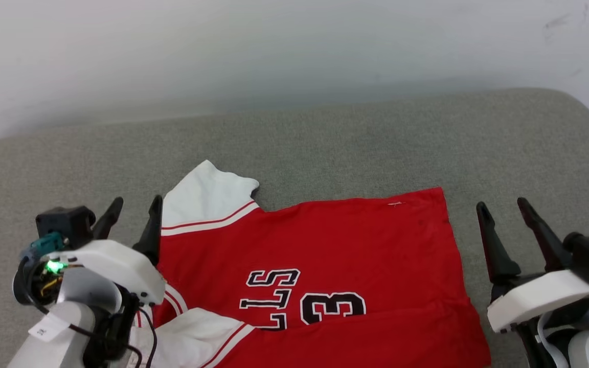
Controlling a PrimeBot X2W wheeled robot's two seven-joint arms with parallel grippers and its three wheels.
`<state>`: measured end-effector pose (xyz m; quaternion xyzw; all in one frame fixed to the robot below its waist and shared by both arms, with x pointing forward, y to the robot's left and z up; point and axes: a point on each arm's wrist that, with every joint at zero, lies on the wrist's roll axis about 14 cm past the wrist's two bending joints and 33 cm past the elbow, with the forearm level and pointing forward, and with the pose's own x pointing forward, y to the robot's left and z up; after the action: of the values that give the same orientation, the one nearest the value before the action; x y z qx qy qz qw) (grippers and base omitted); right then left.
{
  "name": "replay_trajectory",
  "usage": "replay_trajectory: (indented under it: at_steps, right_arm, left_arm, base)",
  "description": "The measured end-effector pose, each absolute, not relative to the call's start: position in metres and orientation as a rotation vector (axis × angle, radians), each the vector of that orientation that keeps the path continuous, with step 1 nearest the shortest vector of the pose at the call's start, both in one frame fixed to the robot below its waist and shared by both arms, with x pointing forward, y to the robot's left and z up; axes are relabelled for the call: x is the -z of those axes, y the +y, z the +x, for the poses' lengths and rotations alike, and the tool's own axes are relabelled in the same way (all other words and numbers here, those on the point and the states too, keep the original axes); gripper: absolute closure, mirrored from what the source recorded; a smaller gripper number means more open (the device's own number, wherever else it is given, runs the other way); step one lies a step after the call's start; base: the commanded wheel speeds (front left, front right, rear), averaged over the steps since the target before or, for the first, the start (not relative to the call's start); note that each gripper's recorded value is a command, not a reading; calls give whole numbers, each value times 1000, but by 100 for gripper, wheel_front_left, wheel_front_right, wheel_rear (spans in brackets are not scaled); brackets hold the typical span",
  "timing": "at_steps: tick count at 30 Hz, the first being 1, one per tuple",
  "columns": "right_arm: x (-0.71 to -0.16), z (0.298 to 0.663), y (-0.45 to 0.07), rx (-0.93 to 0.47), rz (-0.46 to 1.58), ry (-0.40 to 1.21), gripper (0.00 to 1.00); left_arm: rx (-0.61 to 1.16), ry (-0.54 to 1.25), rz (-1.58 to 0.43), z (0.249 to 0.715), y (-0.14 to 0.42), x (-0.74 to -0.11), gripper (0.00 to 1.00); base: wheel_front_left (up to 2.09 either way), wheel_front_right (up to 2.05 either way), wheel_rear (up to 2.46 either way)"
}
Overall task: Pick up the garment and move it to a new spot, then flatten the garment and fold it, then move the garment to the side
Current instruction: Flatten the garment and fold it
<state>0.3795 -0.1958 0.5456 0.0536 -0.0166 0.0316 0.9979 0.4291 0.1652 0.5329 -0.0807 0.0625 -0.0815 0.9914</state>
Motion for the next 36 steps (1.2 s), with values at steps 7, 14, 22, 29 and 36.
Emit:
replay_trajectory:
  at_steps: [7,14,22,29,36]
  right_arm:
    - [-543,410,-197,-54,108,-37,0]
    - [-520,428,-204,-25,107,11,0]
    - [-495,431,-226,46,108,60,0]
    - [-473,426,-236,86,135,104,0]
    - [-459,423,-246,123,153,131,0]
  left_arm:
    - [197,152,-164,493,155,-518,0]
    - [282,360,-155,547,140,-479,0]
    - [374,772,-76,569,134,-424,0]
    - [380,1035,-8,565,133,-385,0]
    - [376,1191,15,559,128,-361,31]
  base:
    - [0,0,0]
    - [0,0,0]
    - [0,0,0]
    - [0,0,0]
    - [0,0,0]
